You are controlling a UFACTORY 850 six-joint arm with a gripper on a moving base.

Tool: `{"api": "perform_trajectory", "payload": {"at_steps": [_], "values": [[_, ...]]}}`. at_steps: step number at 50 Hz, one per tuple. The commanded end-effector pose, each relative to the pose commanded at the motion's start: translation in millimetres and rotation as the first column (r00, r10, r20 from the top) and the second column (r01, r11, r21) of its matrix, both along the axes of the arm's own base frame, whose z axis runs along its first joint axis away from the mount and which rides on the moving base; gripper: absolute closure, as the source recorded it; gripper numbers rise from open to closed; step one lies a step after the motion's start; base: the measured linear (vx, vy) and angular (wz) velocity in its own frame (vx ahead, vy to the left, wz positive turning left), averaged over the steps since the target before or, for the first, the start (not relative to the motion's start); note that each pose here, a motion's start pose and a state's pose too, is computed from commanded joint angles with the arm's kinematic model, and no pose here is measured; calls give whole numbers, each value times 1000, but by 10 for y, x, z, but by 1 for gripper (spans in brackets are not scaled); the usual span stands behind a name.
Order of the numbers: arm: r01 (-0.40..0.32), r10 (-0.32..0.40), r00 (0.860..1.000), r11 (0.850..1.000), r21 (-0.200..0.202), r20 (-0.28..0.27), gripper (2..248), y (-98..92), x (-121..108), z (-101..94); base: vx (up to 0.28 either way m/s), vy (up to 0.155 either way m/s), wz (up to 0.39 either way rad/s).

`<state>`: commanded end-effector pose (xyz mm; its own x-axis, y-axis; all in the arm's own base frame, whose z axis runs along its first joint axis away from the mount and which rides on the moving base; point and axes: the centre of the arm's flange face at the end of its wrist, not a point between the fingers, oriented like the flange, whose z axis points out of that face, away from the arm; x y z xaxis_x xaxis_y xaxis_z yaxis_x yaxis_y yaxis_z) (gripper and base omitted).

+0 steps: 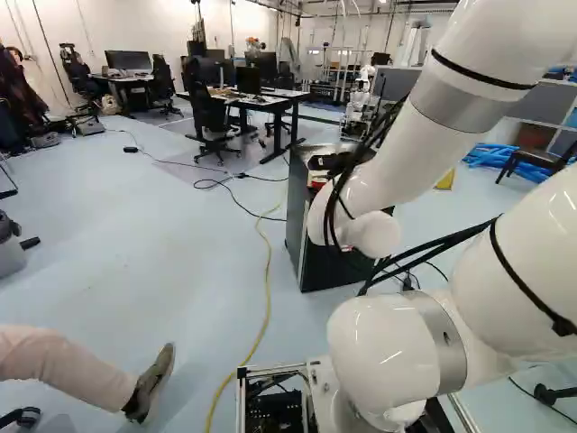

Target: Grab a drink from the fridge

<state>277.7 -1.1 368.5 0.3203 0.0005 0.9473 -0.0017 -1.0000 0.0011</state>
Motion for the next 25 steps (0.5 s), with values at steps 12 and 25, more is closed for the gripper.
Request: {"api": "perform_trajectory", "payload": {"at_steps": [12, 25], "values": [[-1, 2, 1000, 1000, 1, -5, 152, 9, -65, -25, 0, 0, 0], [-2, 2, 1000, 1000, 1, -6, 152, 11, -74, -28, 0, 0, 0]]}}
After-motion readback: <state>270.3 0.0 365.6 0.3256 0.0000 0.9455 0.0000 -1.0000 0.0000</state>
